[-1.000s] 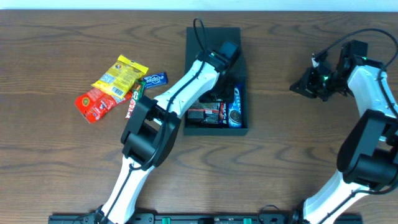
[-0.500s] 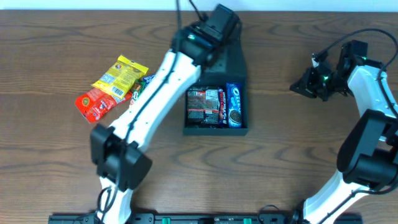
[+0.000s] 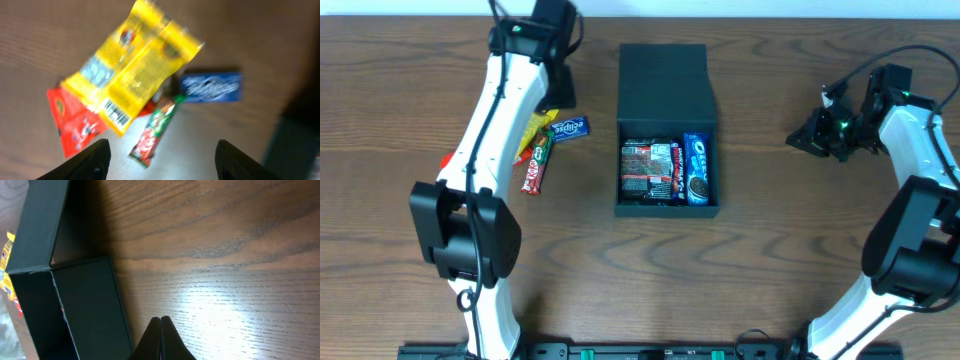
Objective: Pack container
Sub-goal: 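Lift the left gripper back to the remaining snacks, then grasp the green Milo bar with the left gripper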
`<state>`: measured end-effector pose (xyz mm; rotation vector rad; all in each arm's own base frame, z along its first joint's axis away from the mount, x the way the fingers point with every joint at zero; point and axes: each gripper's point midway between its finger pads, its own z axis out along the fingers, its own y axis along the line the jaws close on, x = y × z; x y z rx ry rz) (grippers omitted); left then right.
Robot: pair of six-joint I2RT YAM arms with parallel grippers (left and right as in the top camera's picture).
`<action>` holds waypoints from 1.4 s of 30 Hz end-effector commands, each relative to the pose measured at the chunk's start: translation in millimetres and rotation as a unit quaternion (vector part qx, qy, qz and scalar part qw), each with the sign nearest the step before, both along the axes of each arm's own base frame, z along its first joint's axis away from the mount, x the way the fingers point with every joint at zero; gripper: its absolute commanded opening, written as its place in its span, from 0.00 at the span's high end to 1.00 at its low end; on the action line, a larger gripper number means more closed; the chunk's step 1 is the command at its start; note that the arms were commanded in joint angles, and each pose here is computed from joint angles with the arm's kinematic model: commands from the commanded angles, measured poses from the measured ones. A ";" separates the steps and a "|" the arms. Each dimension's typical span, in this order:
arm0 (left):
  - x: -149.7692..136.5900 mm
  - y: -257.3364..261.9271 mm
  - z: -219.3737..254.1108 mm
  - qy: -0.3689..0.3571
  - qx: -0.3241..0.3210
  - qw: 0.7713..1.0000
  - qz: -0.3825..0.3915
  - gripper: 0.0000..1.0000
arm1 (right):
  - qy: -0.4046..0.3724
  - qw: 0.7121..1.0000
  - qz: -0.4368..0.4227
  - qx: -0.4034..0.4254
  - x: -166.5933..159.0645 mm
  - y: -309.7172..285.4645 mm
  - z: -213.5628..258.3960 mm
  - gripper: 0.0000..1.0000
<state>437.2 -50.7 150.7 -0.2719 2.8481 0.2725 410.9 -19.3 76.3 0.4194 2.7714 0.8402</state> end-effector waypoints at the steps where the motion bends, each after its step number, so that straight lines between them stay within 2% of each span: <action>1: -19.6 0.5 -34.9 0.059 -0.003 0.998 -0.024 0.35 | -0.018 1.000 0.009 -0.005 6.5 0.7 7.3 0.99; 9: -44.9 4.3 -92.2 0.106 -0.001 0.994 -0.034 0.36 | -0.018 1.000 0.009 -0.005 6.5 0.7 7.3 0.98; 12: -49.0 1.6 -106.4 0.116 -0.031 0.991 -0.050 0.36 | -0.018 1.000 0.009 -0.005 6.5 0.7 7.3 0.99; 23: -44.5 11.4 -135.0 0.098 -0.035 0.992 -0.075 0.28 | -0.022 1.000 0.010 -0.006 8.1 0.5 7.7 0.98; 24: -43.6 11.3 -136.2 0.095 -0.035 0.992 -0.077 0.27 | -0.022 1.000 0.010 -0.005 8.1 0.6 7.8 0.95; 26: -42.6 11.2 -139.5 0.090 -0.035 0.992 -0.077 0.23 | -0.023 1.000 0.011 -0.003 8.1 1.2 8.1 0.63; 27: -42.7 11.1 -141.3 0.089 -0.035 0.992 -0.077 0.22 | -0.022 1.000 0.011 -0.003 8.0 1.2 8.1 0.55; 30: -43.4 11.0 -145.6 0.087 -0.036 0.992 -0.079 0.21 | -0.024 1.000 0.013 0.001 8.0 2.9 9.0 0.18; 31: -43.9 9.9 -147.3 0.087 -0.038 0.992 -0.083 0.21 | -0.026 1.000 0.014 0.007 8.3 4.6 10.3 0.09; 33: -44.3 7.7 -149.7 0.086 -0.045 0.992 -0.086 0.21 | -0.035 0.999 0.022 0.019 9.2 8.6 13.4 0.02; 35: -44.0 7.4 -150.8 0.085 -0.046 0.992 -0.087 0.23 | -0.036 0.999 0.023 0.022 9.5 9.6 14.2 0.01; 42: -43.2 7.4 -153.3 0.081 -0.046 0.992 -0.087 0.49 | -0.035 0.999 0.023 0.023 9.2 9.8 14.2 0.01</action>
